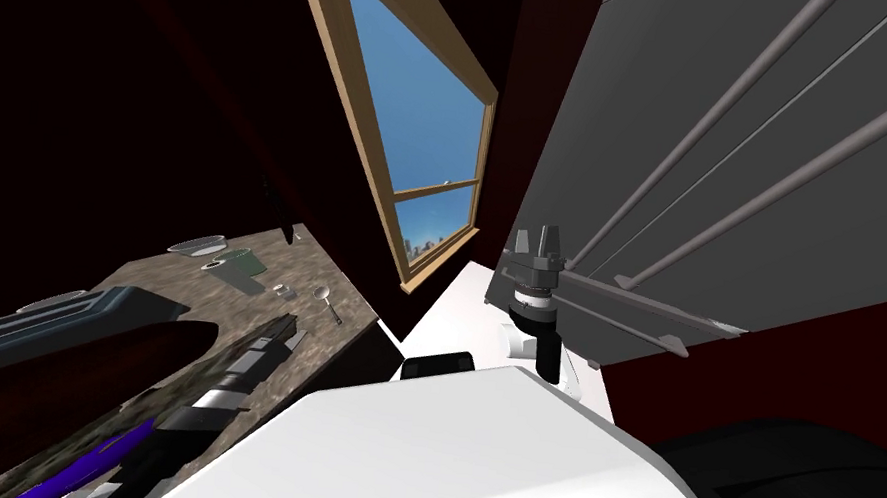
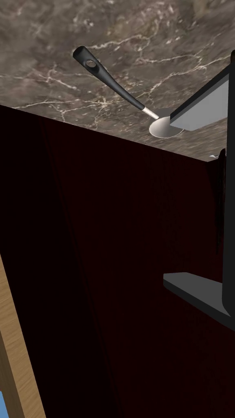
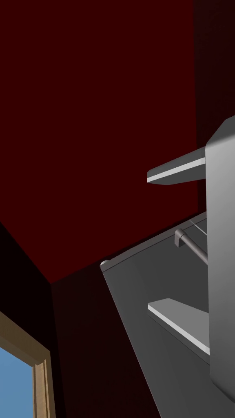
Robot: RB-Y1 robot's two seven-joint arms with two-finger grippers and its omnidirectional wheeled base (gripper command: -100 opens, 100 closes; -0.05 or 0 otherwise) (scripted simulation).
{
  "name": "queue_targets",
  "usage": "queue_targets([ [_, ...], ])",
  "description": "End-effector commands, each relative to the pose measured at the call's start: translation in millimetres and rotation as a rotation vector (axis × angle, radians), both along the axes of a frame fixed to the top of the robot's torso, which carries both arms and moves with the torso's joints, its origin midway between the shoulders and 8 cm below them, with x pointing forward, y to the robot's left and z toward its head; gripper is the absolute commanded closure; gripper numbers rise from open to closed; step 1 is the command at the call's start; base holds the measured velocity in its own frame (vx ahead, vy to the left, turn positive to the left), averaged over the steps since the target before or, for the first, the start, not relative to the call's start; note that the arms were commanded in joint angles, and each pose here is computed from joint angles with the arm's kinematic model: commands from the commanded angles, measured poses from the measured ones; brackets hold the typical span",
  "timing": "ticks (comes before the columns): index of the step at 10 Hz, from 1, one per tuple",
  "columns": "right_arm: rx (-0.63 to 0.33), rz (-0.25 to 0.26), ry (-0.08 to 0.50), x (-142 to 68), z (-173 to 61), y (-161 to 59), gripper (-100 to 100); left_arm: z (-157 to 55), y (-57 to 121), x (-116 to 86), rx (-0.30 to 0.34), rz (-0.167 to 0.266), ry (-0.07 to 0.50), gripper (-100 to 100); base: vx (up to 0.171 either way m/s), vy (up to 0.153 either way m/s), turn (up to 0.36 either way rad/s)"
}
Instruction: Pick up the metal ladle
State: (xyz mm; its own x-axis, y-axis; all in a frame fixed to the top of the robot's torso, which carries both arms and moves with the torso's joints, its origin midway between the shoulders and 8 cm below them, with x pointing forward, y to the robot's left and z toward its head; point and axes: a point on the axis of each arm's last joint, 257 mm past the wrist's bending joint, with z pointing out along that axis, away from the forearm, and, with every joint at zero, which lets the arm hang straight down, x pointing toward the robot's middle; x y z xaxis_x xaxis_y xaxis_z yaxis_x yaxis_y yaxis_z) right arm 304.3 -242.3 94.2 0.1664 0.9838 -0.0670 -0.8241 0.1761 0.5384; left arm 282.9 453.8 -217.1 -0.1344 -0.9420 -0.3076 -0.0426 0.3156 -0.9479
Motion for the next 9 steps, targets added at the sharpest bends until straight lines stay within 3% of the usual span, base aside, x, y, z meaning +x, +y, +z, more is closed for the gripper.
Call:
queue_targets([
  [1,0.000,0.000,0.000,0.0,0.0,0.0,0,-16.5,17.1,-15.0,0.020,-0.005,0.076,-100,0.063,-0.026,-0.058],
  [2,0.000,0.000,0.000,0.0,0.0,0.0,0,-17.8,18.5,-15.8,0.000,0.001,0.082,-100,0.061,-0.025,-0.022],
  [3,0.000,0.000,0.000,0.0,0.0,0.0,0,-30.2,33.3,-28.4,0.031,-0.004,0.145,-100,0.079,-0.042,-0.045],
  [4,0.000,0.000,0.000,0.0,0.0,0.0,0,-30.5,33.9,-28.6,0.008,0.000,0.149,-100,0.067,-0.031,-0.028],
  [5,0.000,0.000,0.000,0.0,0.0,0.0,0,-41.6,49.4,-42.2,0.040,-0.004,0.212,-100,0.070,-0.038,-0.071],
  [6,0.000,0.000,0.000,0.0,0.0,0.0,0,-41.4,49.4,-42.0,0.012,0.001,0.216,-100,0.057,-0.025,-0.020],
  [7,0.000,0.000,0.000,0.0,0.0,0.0,0,-50.6,64.9,-55.7,0.042,-0.002,0.279,-100,0.081,-0.039,-0.059],
  [8,0.000,0.000,0.000,0.0,0.0,0.0,0,-50.6,64.9,-55.7,0.017,0.004,0.282,-100,0.064,-0.030,-0.025],
  [9,0.000,0.000,0.000,0.0,0.0,0.0,0,-58.2,80.2,-69.5,0.047,0.000,0.344,-100,0.084,-0.024,-0.056],
])
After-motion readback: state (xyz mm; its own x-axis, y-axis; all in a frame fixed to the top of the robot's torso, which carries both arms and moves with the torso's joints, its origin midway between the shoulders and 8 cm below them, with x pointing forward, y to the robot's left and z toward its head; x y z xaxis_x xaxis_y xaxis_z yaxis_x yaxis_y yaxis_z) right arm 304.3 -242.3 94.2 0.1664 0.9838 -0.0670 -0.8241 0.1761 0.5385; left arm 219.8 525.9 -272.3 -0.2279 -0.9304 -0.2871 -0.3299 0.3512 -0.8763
